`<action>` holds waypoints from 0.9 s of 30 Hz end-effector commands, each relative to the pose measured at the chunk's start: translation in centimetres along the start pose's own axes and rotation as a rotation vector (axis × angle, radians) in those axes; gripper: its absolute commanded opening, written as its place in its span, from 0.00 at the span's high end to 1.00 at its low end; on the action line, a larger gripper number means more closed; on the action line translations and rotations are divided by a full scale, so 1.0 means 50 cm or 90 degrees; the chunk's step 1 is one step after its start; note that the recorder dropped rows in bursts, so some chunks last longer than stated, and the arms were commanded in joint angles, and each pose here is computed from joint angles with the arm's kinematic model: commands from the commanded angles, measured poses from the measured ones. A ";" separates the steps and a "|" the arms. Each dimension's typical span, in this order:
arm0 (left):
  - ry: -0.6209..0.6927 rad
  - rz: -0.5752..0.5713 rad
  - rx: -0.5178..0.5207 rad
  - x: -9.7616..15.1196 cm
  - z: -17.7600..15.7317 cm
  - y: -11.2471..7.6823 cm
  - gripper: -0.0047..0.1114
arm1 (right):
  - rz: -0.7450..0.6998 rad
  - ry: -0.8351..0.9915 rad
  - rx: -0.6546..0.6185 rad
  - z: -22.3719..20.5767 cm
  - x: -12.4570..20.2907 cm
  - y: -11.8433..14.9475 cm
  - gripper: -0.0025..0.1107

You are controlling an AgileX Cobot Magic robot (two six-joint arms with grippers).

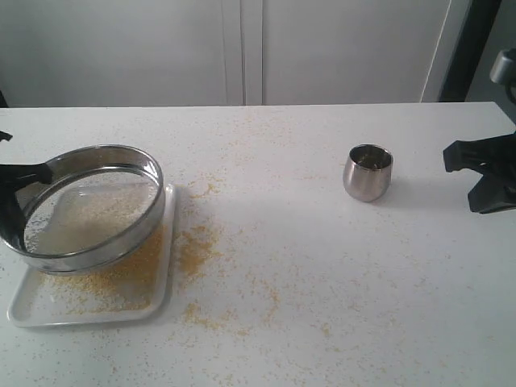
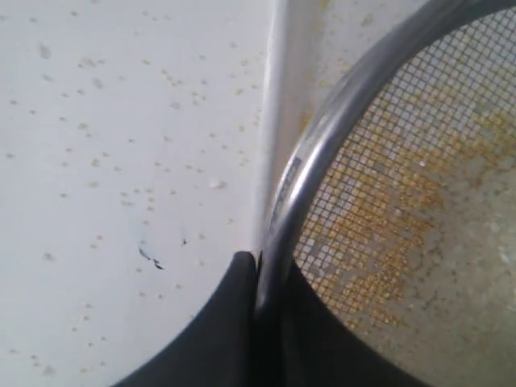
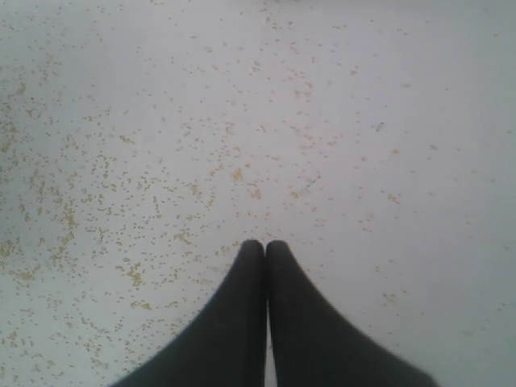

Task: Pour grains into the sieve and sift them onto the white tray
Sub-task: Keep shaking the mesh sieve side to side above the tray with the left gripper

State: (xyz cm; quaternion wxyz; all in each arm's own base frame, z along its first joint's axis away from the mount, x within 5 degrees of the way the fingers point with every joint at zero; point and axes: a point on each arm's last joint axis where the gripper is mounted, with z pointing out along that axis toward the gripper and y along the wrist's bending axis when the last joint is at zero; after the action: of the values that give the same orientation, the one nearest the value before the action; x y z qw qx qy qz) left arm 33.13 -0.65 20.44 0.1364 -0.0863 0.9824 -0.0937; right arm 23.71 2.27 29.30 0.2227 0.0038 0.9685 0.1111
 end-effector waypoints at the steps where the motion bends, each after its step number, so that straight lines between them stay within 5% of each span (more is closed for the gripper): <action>1: 0.022 0.093 0.113 0.021 -0.009 -0.082 0.96 | -0.001 -0.008 0.003 -0.004 -0.001 -0.002 0.98; 4: -0.005 0.128 0.050 0.018 -0.015 -0.076 0.96 | -0.001 -0.008 0.003 -0.004 -0.001 -0.002 0.98; 7: -0.023 -0.001 -0.048 0.000 -0.018 -0.004 0.96 | -0.001 -0.008 0.003 -0.004 -0.001 -0.002 0.98; 10: -0.006 -0.055 -0.035 0.001 -0.019 0.013 0.96 | -0.001 -0.008 0.003 -0.004 -0.001 -0.002 0.98; 13: 0.011 0.045 0.043 0.012 -0.015 -0.042 0.96 | -0.001 -0.008 0.003 -0.004 -0.001 -0.002 0.98; 16: 0.004 0.122 0.036 0.016 -0.012 -0.059 0.96 | -0.001 -0.008 0.003 -0.004 -0.001 -0.002 0.98; 22: 0.008 -0.036 -0.027 0.002 -0.012 0.016 0.96 | -0.001 -0.008 0.003 -0.004 -0.001 -0.002 0.98; 27: 0.017 0.010 -0.005 0.006 -0.010 -0.003 0.96 | -0.001 -0.008 0.003 -0.004 -0.001 -0.002 0.98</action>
State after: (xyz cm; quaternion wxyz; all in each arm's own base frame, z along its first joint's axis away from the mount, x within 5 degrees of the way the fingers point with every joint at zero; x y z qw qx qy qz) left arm 32.88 0.32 20.43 0.1292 -0.0852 0.9858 -0.0650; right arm 23.71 2.27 29.30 0.2227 0.0038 0.9685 0.1111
